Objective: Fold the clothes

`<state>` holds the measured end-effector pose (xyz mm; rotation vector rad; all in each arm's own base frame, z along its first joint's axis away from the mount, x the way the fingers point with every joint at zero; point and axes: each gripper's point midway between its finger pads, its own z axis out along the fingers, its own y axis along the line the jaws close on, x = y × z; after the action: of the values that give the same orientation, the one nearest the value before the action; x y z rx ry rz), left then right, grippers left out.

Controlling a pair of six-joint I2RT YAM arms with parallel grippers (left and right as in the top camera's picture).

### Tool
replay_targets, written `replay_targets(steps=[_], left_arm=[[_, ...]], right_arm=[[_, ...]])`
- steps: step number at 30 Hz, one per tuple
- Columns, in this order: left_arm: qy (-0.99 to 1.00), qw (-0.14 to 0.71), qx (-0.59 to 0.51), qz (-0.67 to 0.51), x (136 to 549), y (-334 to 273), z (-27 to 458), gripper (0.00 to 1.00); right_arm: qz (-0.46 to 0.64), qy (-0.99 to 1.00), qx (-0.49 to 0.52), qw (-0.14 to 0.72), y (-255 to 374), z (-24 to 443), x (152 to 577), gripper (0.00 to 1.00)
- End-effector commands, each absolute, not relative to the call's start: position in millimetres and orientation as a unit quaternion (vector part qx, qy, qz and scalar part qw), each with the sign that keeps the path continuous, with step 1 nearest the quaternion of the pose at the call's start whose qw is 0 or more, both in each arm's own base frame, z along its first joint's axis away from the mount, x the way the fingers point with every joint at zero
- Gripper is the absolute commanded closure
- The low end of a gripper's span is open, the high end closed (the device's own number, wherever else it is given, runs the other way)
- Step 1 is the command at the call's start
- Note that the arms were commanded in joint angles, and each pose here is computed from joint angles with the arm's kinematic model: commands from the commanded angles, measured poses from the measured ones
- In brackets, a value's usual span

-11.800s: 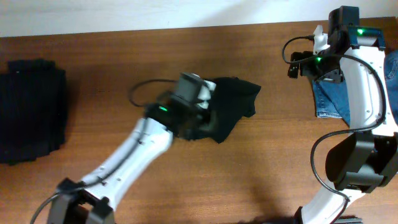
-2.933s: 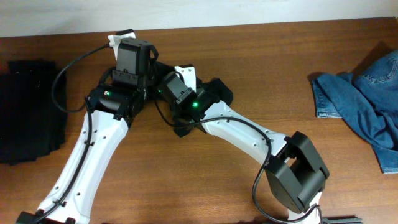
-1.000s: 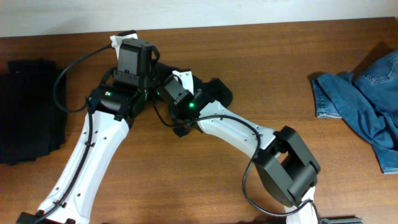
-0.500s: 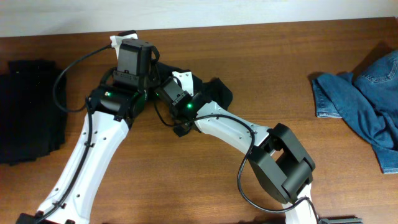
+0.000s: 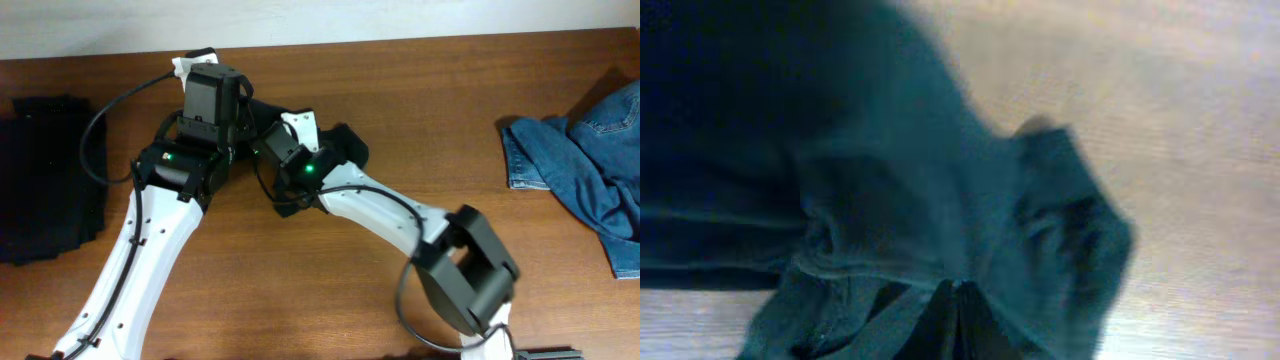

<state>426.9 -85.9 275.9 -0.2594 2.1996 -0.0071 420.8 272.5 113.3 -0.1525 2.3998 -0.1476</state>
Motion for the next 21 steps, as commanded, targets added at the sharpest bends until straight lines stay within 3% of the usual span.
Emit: replay_targets(steps=[1,6,7,9,12,21], left_arm=[[0.883,0.459,-0.099,-0.004,423,-85,289,0.98],[0.883,0.458,-0.099,-0.004,423,-85,288,0.98],[0.883,0.458,-0.099,-0.004,423,-85,288,0.98],[0.884,0.458,-0.098,-0.005,423,-86,288,0.98],[0.885,0.455,-0.094,-0.015,422,-89,288,0.99],[0.886,0.455,-0.09,-0.024,423,-93,288,0.98]], right_arm=[[-0.051,0.911,-0.038,0.407,261,168,424,0.96],[-0.004,0.926,-0.067,0.371,280,153,415,0.93],[0.001,0.93,-0.072,0.362,283,146,413,0.86],[0.007,0.934,-0.078,0.349,288,135,412,0.48],[0.015,0.937,-0.084,0.34,295,121,412,0.29],[0.028,0.936,-0.063,0.345,304,103,422,0.25]])
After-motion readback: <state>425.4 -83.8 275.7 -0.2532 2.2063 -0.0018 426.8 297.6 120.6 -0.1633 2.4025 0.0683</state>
